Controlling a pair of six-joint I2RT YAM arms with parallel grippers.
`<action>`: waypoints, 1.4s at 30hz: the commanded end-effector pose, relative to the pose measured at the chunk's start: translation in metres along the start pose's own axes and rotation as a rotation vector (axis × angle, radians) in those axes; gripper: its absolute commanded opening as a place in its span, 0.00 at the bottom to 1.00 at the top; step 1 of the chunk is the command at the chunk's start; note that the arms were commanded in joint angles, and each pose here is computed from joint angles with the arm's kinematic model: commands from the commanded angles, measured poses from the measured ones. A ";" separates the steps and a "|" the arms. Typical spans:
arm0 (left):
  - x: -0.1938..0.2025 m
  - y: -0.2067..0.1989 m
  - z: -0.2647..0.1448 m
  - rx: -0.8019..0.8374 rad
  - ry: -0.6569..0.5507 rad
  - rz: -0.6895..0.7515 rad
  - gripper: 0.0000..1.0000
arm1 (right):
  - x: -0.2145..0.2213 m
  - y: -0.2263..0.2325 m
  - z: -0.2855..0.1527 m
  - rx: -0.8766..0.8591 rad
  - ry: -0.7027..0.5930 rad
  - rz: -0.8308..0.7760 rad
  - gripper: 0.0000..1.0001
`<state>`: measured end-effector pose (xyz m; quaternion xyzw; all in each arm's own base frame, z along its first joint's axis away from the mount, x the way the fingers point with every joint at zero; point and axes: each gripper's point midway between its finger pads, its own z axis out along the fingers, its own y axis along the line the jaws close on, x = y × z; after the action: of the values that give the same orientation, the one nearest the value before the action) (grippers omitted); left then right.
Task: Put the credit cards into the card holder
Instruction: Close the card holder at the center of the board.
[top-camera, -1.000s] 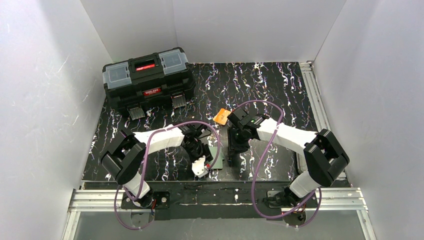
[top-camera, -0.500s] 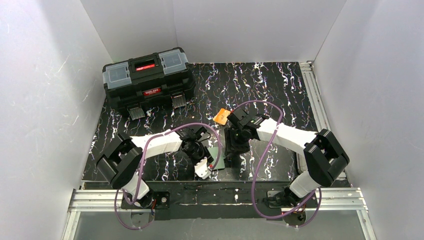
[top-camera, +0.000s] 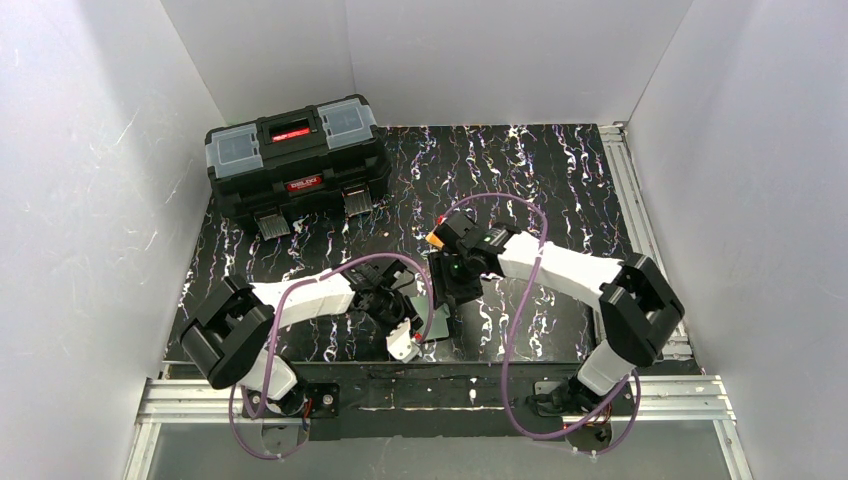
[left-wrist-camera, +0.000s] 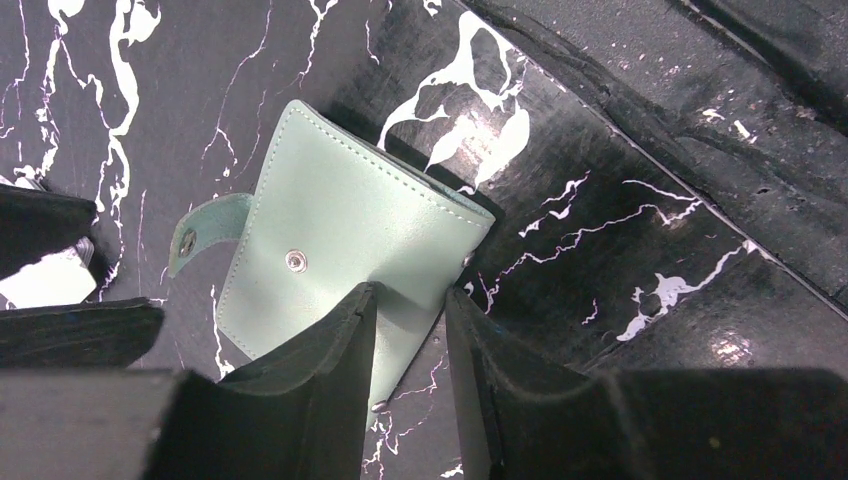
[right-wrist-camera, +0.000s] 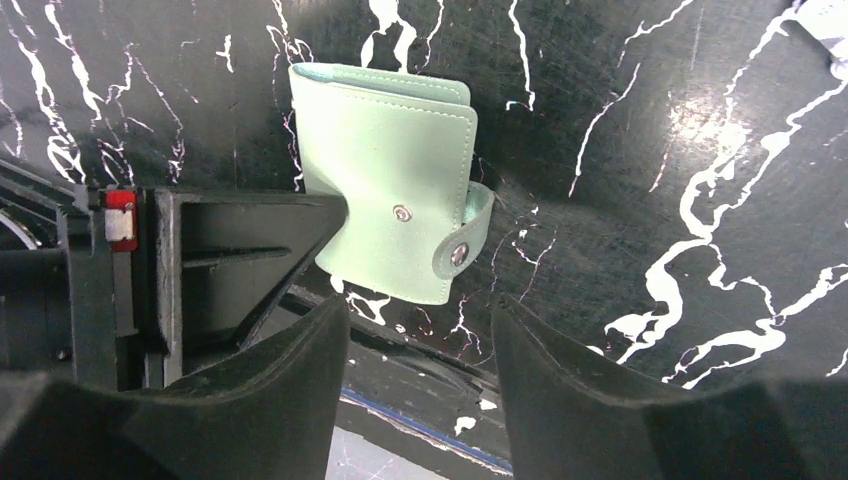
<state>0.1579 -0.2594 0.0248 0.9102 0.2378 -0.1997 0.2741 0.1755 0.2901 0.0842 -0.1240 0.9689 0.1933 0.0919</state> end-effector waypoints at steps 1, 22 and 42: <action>-0.010 -0.003 -0.001 -0.015 -0.034 0.001 0.29 | -0.004 -0.001 0.004 0.050 0.018 -0.023 0.58; -0.007 -0.001 -0.001 -0.025 -0.018 0.015 0.29 | -0.001 0.000 0.007 0.063 0.026 -0.048 0.58; -0.008 -0.001 0.000 -0.029 -0.027 0.020 0.29 | -0.003 -0.003 0.008 0.091 0.013 -0.039 0.27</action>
<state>0.1582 -0.2596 0.0252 0.9078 0.2374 -0.1933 0.2866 0.1756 0.2865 0.0552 -0.1399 0.9789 0.1315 0.0697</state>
